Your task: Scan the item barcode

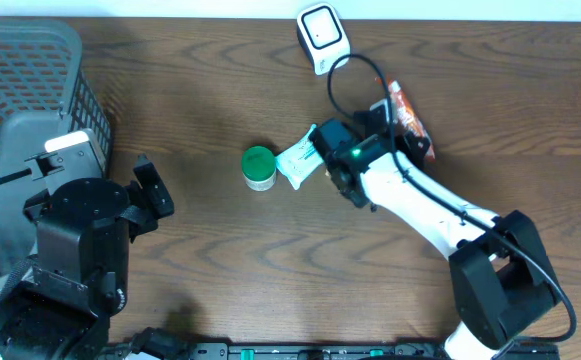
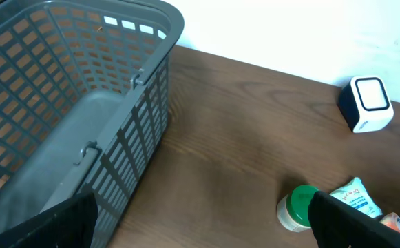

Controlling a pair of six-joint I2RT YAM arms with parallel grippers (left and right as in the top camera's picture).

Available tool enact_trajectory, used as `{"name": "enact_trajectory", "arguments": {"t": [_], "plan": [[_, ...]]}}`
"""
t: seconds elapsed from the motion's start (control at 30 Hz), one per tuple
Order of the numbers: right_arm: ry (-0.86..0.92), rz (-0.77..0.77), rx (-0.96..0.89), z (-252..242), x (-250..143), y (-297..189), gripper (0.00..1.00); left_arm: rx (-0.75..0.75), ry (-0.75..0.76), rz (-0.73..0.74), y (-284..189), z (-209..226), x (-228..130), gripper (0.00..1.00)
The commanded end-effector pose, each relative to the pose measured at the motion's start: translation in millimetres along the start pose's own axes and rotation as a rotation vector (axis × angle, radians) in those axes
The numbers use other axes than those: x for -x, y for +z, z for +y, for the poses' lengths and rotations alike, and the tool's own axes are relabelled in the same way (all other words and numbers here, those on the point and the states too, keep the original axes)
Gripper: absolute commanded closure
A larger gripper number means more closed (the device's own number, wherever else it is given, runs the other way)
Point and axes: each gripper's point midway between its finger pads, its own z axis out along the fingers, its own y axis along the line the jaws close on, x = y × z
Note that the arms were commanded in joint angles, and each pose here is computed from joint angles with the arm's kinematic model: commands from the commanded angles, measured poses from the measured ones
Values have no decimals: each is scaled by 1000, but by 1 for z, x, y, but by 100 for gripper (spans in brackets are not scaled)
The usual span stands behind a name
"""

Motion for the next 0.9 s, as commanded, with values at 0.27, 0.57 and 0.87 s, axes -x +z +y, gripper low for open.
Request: {"name": "enact_trajectory", "arguments": {"t": [0.27,0.57,0.87], "plan": [[-132,-39,170,25,25,21,98,26,-1,-7,1,4,1,2],[-229,-2,254,68,10,31,99,26,-1,-7,1,4,1,2],[-377,62,256,101,-22,39,99,26,-1,-7,1,4,1,2]]}}
